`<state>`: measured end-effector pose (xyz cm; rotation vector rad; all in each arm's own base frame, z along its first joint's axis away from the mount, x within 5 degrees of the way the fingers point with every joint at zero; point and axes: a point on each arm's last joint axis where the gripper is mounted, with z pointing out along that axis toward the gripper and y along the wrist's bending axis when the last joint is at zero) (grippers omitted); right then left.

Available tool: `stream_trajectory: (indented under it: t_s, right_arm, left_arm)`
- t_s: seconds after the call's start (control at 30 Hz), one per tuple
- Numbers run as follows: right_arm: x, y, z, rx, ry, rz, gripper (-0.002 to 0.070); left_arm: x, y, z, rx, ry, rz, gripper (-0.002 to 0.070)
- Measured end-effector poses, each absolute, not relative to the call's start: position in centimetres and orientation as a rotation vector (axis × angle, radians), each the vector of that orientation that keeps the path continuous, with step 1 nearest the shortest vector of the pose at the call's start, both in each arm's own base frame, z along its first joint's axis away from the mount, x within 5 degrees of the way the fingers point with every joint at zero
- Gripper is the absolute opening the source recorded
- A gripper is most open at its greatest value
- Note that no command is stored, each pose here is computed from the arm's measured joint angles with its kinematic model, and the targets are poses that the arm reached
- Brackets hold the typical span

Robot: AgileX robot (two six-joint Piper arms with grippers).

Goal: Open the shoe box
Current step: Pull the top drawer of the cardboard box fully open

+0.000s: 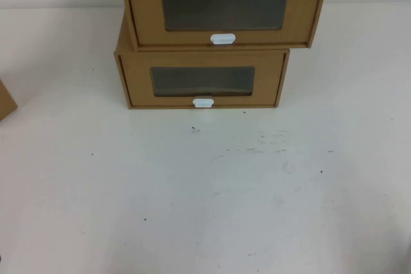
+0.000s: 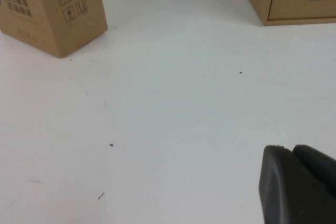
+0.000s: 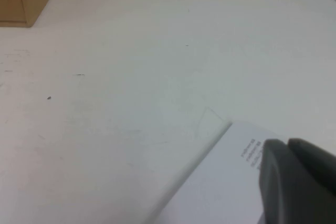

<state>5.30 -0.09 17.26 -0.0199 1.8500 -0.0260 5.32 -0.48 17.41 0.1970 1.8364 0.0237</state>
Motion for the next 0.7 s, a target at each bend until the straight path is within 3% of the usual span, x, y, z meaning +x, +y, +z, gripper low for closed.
stream_trajectory:
  t_s: [0.7]
  right_arm:
    - [5.3, -0.35, 17.28, -0.072, 1.847, -0.106, -0.0018]
  left_arm:
    - [5.32, -0.48, 17.41, 0.197, 1.836, 0.024, -0.0006]
